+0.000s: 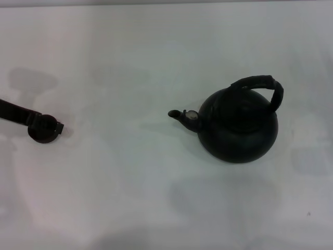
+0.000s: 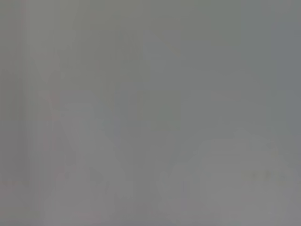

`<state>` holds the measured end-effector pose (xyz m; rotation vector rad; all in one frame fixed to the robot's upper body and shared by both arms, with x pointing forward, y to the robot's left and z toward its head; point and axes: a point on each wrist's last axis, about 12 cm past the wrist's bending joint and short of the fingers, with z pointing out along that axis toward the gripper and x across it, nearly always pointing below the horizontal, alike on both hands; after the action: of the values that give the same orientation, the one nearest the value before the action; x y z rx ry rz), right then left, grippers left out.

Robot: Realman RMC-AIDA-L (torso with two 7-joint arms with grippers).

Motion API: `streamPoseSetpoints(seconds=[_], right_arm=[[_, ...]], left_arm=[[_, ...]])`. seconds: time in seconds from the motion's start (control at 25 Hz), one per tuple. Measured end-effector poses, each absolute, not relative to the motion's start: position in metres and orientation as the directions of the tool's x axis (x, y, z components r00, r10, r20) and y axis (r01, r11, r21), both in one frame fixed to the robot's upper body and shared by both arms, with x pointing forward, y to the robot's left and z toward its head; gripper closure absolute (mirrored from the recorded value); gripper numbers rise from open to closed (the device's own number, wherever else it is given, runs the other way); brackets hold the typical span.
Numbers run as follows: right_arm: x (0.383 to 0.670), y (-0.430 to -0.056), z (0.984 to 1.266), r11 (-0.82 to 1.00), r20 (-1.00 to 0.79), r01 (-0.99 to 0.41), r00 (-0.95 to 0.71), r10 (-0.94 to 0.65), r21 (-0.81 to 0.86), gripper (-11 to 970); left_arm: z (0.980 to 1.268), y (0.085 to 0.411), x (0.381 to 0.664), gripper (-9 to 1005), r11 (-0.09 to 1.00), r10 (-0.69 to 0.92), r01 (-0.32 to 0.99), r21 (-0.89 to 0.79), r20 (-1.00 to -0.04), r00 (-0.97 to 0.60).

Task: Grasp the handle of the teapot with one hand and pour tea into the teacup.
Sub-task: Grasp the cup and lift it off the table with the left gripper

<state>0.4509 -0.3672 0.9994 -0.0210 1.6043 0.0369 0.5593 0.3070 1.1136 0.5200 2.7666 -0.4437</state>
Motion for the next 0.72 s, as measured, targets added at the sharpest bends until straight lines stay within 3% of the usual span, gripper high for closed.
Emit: streamPoseSetpoints(seconds=[0.72], right_arm=[[0.4521,-0.3684,1.0001,1.000,-0.999,-0.030,-0.031,0.007,0.008,203]], left_arm=[[1.1091,0.3011,0.5682,208,0.898,0.313,0.385,-0.215,-0.307,-0.899]])
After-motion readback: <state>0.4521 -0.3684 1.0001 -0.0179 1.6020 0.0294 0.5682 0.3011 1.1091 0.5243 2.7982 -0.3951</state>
